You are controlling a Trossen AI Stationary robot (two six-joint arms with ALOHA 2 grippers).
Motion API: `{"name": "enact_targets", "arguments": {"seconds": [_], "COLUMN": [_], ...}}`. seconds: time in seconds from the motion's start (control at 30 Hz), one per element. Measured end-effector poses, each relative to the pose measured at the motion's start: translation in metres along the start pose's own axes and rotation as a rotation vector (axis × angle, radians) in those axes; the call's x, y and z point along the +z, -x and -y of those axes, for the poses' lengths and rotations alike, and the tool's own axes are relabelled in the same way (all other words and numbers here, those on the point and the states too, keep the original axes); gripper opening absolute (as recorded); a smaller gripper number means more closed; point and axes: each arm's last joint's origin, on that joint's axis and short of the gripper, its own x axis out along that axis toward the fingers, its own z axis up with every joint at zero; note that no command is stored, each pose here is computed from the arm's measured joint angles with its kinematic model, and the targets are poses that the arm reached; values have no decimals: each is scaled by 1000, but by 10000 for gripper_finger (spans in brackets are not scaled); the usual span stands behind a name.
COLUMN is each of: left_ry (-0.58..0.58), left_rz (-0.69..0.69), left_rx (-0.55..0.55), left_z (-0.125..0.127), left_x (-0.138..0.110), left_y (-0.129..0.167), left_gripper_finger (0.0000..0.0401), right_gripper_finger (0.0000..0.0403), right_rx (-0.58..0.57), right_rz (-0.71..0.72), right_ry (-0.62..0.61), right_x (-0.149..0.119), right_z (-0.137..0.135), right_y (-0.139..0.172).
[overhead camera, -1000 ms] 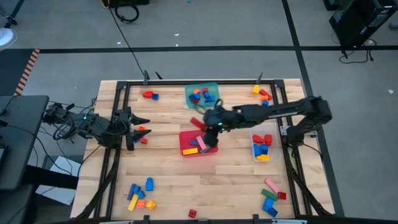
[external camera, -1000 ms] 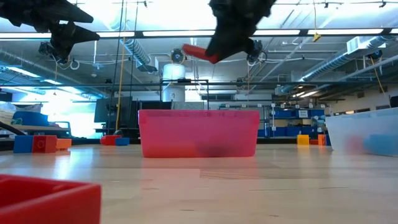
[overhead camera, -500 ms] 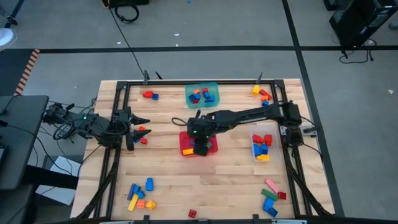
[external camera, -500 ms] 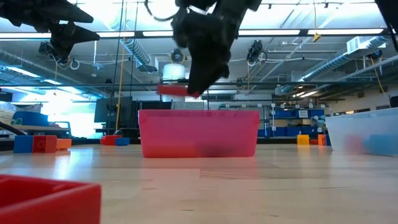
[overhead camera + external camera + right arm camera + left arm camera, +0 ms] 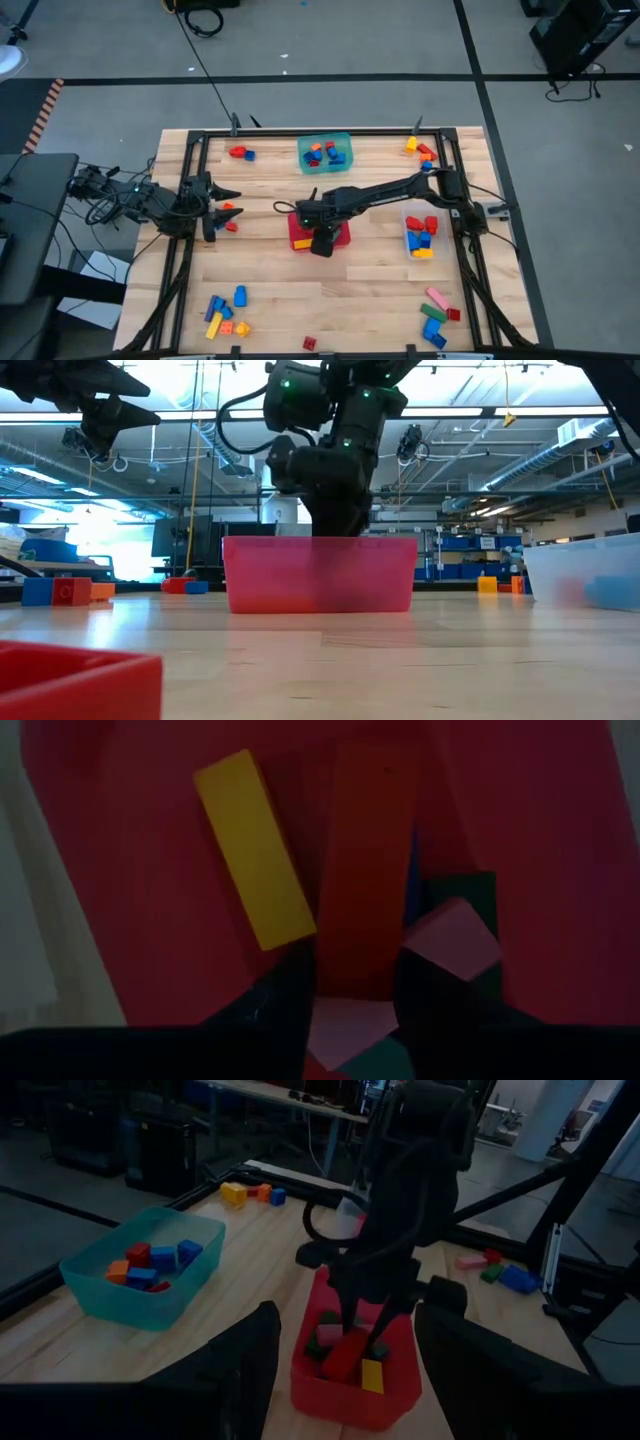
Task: Sort blocks by size
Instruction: Put the red block into the red bin, then put the blue 1 stud game piece into the transparent bin
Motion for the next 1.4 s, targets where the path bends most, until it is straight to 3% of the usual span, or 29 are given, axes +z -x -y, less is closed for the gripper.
{"name": "enact_targets", "arguments": {"seconds": [0.53,0.7,0.83,1.0,1.13,1.3,1.4], "left_ry": [0,0,3,7,-30,-58,-12], "left_rz": [-1,0,4,10,-15,-70,-125], "left_rx": [0,0,-2,-4,-3,10,31], "left_z": [0,0,0,1,4,16,27], "left_x": [0,0,0,1,-1,7,18], "left_y": [0,0,0,-1,-6,-19,-30], "left_gripper_finger": [241,241,241,241,241,241,241], "right_gripper_finger": [160,158,153,149,149,148,145], "right_rx": [4,-2,-51,-103,-69,-26,-7], "right_rz": [19,28,129,316,454,548,559], "right_ry": [-39,-168,-178,-157,-164,-256,-322], "right_x": [1,-3,-12,-39,-74,-122,-149], "right_z": [1,10,13,7,5,14,21], "right_y": [6,47,89,141,163,170,167]}}
